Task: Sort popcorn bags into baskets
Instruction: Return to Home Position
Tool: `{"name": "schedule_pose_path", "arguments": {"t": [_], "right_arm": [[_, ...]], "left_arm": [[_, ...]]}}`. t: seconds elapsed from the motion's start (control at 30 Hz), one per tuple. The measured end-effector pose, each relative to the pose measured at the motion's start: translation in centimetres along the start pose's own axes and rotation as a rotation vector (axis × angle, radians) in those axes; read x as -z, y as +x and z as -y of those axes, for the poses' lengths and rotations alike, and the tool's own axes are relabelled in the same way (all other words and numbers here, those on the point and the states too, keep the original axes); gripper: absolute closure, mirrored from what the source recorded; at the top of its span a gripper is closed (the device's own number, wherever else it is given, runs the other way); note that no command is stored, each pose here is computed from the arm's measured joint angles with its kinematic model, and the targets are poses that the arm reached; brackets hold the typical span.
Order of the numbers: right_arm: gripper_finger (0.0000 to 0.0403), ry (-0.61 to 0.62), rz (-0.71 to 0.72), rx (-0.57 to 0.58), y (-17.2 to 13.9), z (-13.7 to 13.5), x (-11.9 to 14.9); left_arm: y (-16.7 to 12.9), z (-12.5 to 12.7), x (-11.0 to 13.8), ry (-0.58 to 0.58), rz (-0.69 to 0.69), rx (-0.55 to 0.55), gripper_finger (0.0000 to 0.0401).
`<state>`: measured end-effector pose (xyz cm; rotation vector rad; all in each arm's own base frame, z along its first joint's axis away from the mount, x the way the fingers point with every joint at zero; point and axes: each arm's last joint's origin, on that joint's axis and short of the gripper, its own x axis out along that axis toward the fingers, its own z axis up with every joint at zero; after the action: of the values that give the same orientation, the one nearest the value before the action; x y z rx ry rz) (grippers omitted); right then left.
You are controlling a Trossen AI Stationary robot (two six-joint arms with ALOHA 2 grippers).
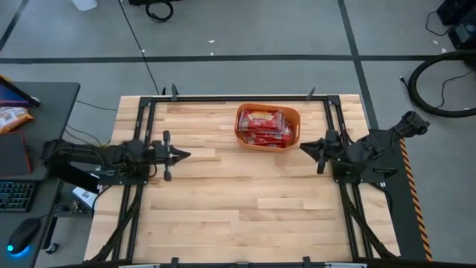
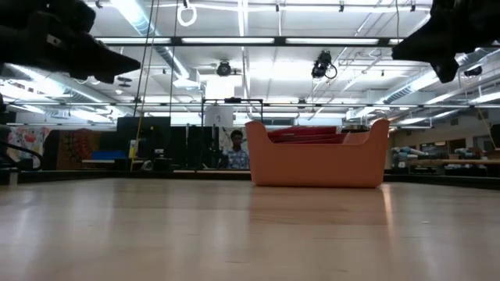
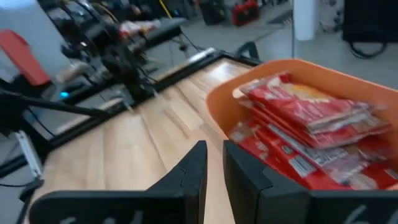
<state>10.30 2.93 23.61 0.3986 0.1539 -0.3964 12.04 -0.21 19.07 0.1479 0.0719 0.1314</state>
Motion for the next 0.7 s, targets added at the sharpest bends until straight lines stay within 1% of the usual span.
{"name": "schedule_pose_path", "arguments": {"t": [0.13, 0.23, 0.43, 0.53, 0.63, 0.7], "right_arm": [[0.0345, 0.006, 0.062, -0.043, -0.2, 0.8, 0.4], [0.0345, 0.024, 0.123, -0.066, -0.3, 1.3, 0.7], [0.0345, 0.048, 0.260, -0.113, -0.3, 2.2, 1.2], [0.0345, 0.064, 0.320, -0.169, -0.3, 2.6, 1.6], [0.0345, 0.071, 0.359, -0.231, -0.2, 2.9, 1.9], [0.0345, 0.068, 0.397, -0.269, -0.2, 3.1, 1.9]], "left_arm": [[-0.6, 0.1, 1.5, 0.024, 0.014, -0.002, 0.0385], [-0.9, 0.2, 2.3, 0.040, 0.052, -0.008, 0.0385], [-1.6, 0.0, 1.9, 0.039, 0.126, 0.014, 0.0385], [-1.9, 0.0, 1.5, 0.035, 0.179, 0.031, 0.0385], [-2.2, 0.0, 1.2, 0.024, 0.224, 0.070, 0.0385], [-2.4, 0.0, 1.1, 0.018, 0.243, 0.074, 0.0385]]}}
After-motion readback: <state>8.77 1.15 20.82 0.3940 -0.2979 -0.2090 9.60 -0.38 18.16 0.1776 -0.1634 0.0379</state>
